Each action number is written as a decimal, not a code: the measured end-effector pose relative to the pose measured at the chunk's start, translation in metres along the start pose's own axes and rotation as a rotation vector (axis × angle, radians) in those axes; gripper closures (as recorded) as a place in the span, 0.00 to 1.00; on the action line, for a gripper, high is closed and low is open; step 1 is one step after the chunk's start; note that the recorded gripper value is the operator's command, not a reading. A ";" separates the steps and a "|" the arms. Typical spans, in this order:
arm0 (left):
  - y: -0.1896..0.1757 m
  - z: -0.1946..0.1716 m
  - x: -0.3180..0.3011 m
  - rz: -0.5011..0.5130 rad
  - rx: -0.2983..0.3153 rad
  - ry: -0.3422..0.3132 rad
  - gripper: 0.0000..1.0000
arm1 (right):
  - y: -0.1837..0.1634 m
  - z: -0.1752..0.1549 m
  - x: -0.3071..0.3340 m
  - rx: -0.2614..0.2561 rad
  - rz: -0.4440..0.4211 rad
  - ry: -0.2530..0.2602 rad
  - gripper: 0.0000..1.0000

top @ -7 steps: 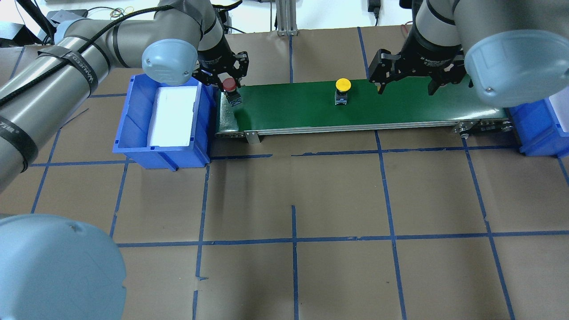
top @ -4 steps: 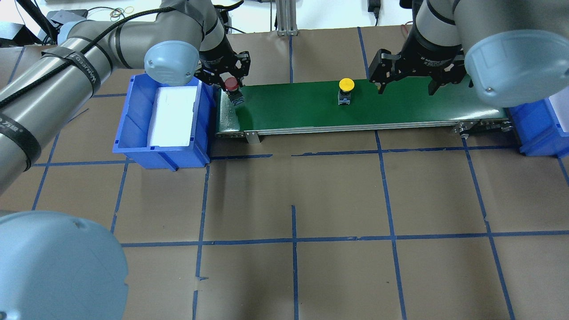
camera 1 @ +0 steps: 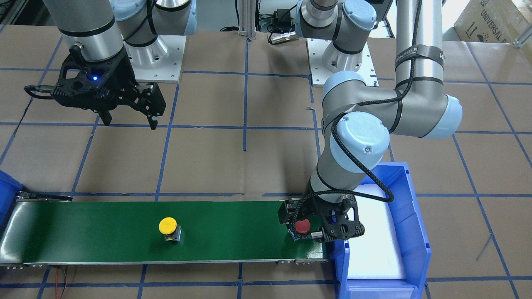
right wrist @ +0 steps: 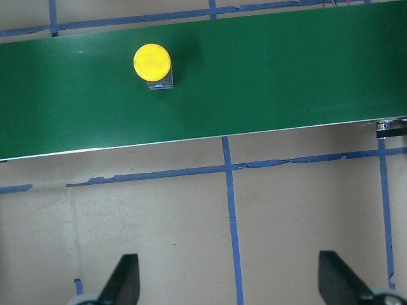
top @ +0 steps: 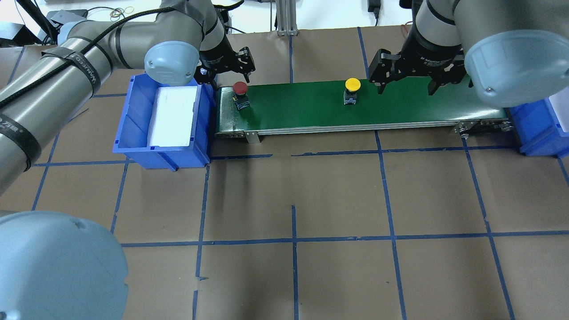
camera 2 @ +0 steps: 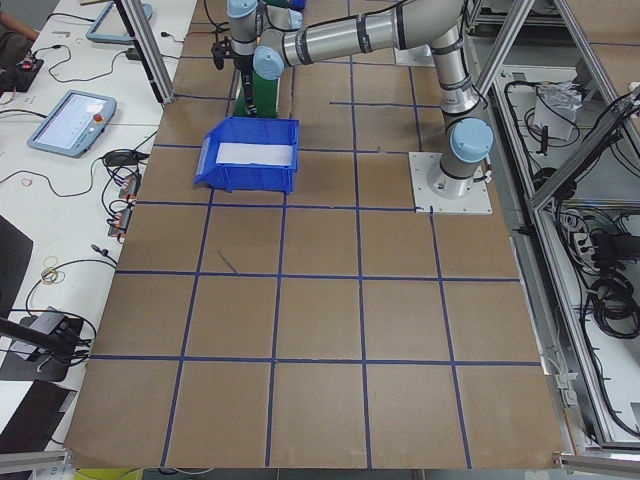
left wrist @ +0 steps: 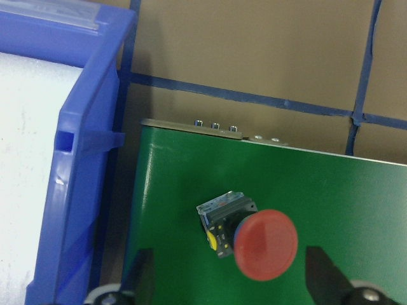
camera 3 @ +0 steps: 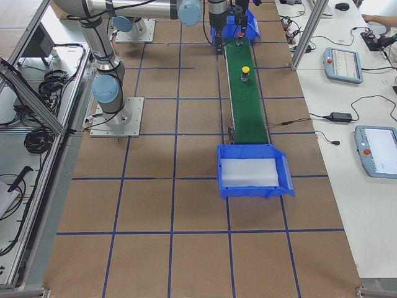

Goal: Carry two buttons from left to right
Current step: 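Raise the left gripper while the right gripper moves toward the far bin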

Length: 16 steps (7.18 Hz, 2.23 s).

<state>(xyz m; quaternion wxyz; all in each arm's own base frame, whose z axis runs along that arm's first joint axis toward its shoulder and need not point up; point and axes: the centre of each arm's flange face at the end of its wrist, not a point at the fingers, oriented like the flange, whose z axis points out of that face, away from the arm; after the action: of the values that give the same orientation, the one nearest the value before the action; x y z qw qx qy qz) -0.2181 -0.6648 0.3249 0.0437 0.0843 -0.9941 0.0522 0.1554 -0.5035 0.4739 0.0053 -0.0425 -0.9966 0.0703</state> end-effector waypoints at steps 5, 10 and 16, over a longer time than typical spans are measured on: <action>0.017 -0.087 -0.040 0.066 0.020 -0.049 0.00 | 0.001 0.000 -0.002 -0.001 -0.004 0.001 0.00; 0.060 -0.167 -0.131 -0.033 -0.036 -0.076 0.00 | -0.034 0.010 0.035 0.011 0.054 -0.005 0.00; 0.080 -0.198 -0.139 -0.044 -0.023 -0.070 0.00 | -0.176 0.102 0.161 -0.049 0.050 0.025 0.00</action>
<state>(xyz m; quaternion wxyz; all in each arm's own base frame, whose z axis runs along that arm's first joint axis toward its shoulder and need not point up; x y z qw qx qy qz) -0.0802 -0.5417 0.4998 0.0111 0.1075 -0.9935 0.0367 -0.0220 -0.6781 0.3980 0.0149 -0.0682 -0.9965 0.0456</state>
